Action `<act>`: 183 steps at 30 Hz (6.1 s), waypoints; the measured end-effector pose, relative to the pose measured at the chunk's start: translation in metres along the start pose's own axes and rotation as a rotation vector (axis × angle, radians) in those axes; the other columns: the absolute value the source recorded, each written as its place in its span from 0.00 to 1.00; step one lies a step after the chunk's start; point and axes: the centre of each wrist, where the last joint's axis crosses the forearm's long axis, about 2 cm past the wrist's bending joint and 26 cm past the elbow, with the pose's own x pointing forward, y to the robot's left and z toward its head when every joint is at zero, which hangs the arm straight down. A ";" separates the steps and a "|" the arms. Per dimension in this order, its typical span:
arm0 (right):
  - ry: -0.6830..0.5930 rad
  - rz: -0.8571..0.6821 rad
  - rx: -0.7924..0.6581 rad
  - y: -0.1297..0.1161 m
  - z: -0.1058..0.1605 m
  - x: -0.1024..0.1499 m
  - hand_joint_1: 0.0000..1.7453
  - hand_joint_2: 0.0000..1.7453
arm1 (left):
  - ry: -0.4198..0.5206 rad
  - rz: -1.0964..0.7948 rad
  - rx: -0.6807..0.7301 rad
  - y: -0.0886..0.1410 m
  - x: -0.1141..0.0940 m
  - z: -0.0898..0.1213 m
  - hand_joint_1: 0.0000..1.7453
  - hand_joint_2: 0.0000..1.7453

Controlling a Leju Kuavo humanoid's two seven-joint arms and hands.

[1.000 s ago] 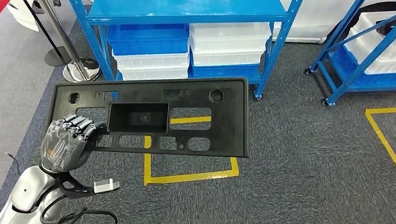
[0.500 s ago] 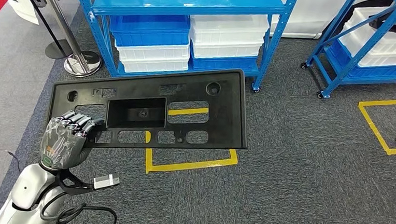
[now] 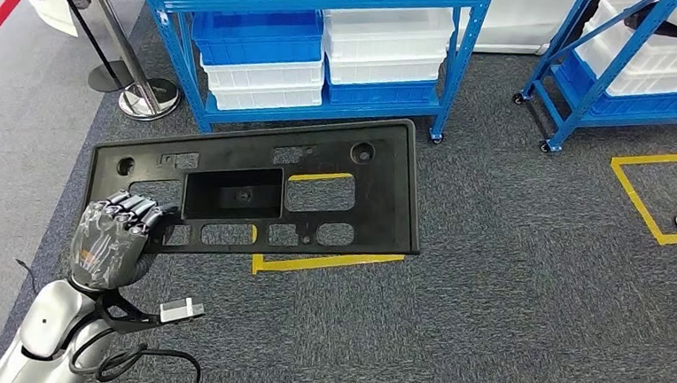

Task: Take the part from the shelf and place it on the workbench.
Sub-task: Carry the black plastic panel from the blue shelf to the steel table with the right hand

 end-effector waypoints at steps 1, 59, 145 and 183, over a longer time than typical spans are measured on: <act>0.000 0.000 0.001 0.000 0.000 0.000 0.00 0.00 | 0.000 -0.001 0.001 0.000 0.000 0.000 1.00 1.00; 0.012 0.158 0.002 0.020 -0.002 -0.023 0.00 0.00 | 0.040 0.039 0.100 0.053 0.029 0.029 1.00 1.00; -0.052 0.017 -0.004 0.002 0.000 -0.016 0.00 0.00 | -0.006 -0.075 -0.126 0.044 -0.028 0.002 1.00 1.00; -0.032 0.049 0.003 0.012 -0.001 -0.018 0.00 0.00 | 0.098 -0.134 -0.089 0.060 -0.022 0.016 1.00 1.00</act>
